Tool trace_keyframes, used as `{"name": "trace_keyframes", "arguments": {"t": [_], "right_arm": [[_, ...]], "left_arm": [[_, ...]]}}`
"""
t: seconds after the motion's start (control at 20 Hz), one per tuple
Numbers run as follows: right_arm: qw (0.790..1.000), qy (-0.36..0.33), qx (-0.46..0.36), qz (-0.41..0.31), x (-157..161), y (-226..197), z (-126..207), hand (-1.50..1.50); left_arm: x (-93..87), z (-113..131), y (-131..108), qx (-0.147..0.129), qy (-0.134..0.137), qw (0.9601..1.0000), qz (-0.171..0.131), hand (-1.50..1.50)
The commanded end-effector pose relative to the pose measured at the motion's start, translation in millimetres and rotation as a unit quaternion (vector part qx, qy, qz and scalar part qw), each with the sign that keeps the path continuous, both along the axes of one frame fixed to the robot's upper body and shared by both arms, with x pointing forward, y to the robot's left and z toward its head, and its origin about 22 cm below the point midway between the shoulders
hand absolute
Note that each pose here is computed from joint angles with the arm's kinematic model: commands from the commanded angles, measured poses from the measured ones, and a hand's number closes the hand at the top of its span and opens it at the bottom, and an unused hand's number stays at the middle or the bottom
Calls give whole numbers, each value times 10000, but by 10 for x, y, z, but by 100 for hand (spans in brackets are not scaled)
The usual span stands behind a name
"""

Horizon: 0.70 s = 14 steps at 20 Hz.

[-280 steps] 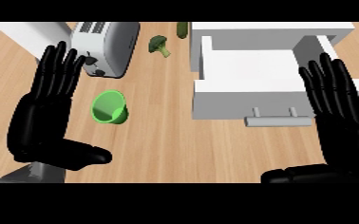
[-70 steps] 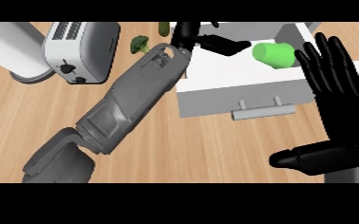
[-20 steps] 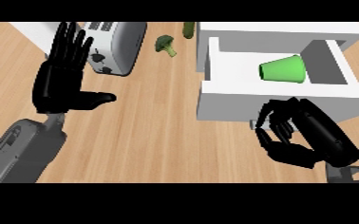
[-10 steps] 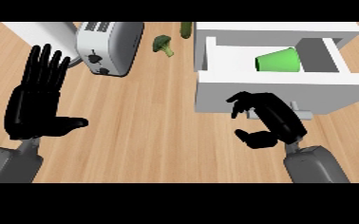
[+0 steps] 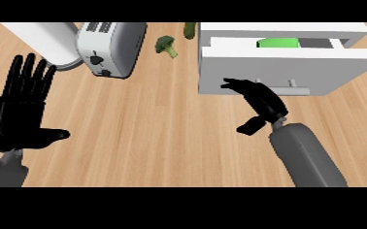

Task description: Pick up the cup, place it into the drawer and close the drawer

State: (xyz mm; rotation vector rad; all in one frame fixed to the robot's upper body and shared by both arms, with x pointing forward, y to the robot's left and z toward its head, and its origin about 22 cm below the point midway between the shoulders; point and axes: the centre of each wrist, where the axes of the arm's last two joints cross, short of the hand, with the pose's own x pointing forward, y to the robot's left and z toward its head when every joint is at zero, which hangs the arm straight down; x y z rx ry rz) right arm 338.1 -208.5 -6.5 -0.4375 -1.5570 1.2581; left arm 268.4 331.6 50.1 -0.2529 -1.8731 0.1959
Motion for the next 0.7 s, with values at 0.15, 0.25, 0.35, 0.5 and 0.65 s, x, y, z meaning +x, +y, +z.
{"name": "trace_keyframes", "arguments": {"t": [0.15, 0.25, 0.35, 0.5, 0.65], "right_arm": [[9996, 267, 113, -39, 472, -135, -79, -150], [9988, 396, 248, -135, 524, -93, -54, -150], [9987, 351, 354, -71, 649, -195, 26, -150], [9990, 359, 259, -99, 737, -389, 112, -150], [9985, 444, 240, -233, 788, -442, 149, -150]], "left_arm": [[39, -122, 49, -124, -69, 9998, -127, -150], [-174, -97, 389, -118, -148, 9997, -161, -150], [-117, -13, 286, -51, -71, 9999, -127, -150], [-63, -244, 232, -158, -26, 9997, -182, -150], [-104, -190, 84, -71, -120, 9994, -323, -150]]}}
